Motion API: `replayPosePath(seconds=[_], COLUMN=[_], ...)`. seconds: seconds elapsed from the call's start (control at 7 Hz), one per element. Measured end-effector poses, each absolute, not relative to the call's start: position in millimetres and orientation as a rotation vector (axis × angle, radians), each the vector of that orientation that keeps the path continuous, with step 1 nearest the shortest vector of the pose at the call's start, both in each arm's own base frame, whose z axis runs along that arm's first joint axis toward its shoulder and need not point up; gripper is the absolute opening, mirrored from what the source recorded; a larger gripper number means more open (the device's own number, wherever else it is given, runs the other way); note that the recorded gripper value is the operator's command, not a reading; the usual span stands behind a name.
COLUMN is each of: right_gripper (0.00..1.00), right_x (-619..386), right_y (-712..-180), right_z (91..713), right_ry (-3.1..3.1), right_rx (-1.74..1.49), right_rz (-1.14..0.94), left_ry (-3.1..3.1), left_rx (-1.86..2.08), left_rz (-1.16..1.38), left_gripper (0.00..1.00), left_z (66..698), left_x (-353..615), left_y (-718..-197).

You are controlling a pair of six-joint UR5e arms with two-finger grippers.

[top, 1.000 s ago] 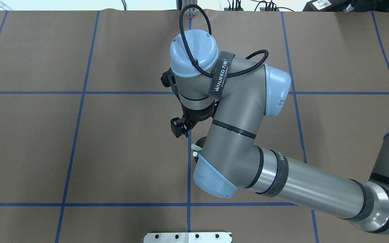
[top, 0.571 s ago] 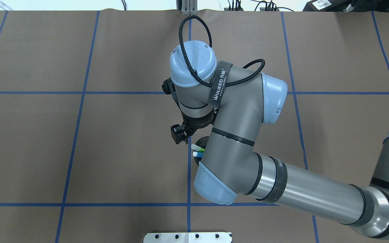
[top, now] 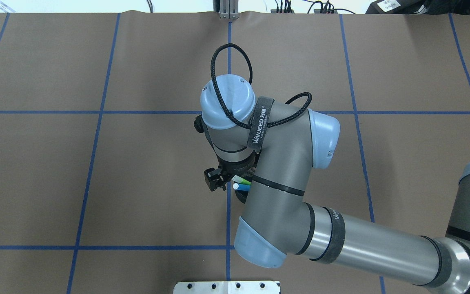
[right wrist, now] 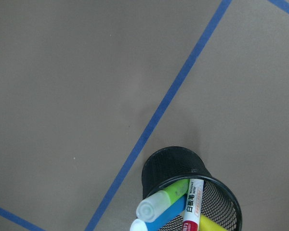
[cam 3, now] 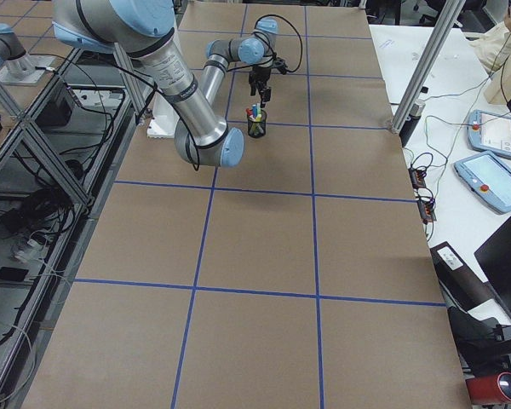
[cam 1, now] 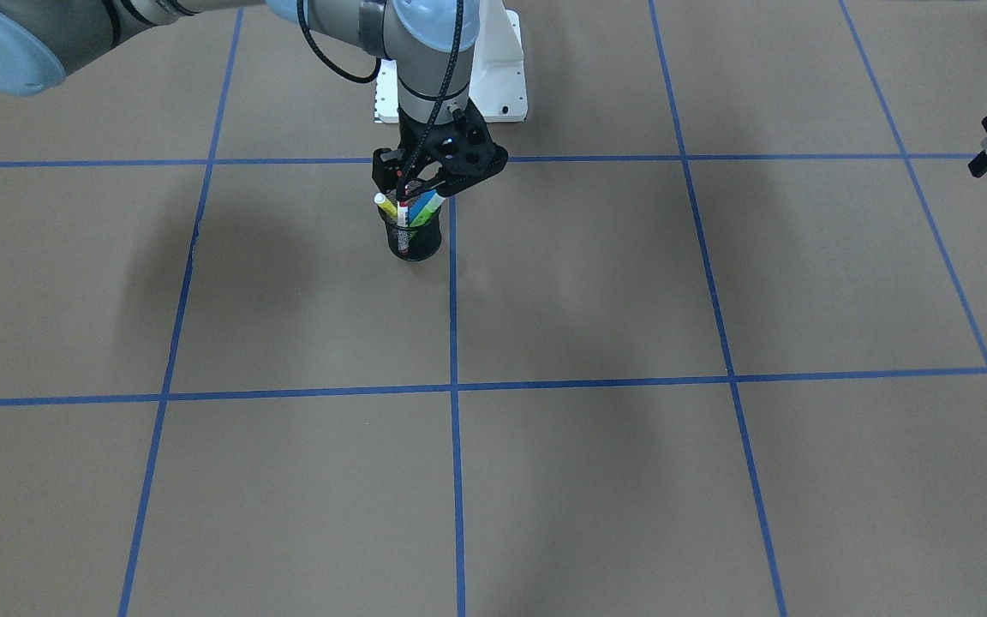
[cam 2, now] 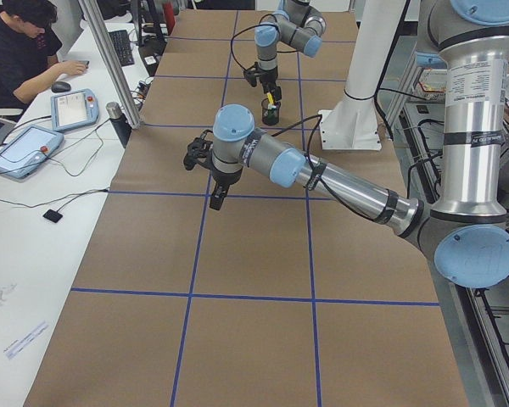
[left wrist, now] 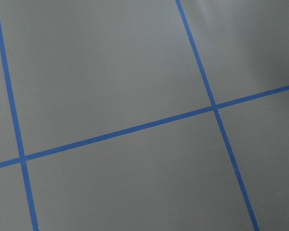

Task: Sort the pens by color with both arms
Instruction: 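Lower the right gripper into the pen cup toward the blue marker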

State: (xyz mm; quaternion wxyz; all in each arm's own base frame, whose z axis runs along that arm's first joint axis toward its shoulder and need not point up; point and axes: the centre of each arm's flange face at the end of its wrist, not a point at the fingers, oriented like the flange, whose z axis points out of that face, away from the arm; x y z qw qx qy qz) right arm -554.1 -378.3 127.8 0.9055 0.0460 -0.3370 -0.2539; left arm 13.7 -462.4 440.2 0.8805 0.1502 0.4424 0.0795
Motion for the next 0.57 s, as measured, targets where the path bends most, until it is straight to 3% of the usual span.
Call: replayPosePath(seconds=[0.57], right_gripper=[0.98], right_x=[-568.2], right_y=[-364.2], right_z=[139.9], right_ry=[-0.652], right_rx=[0.108], right_rz=[-0.507], left_ry=[0.922], left_rx=[0.313], left_rz=[0.165], left_gripper=[1.0], left_z=[439.9], left_x=[13.6], left_y=[-462.7])
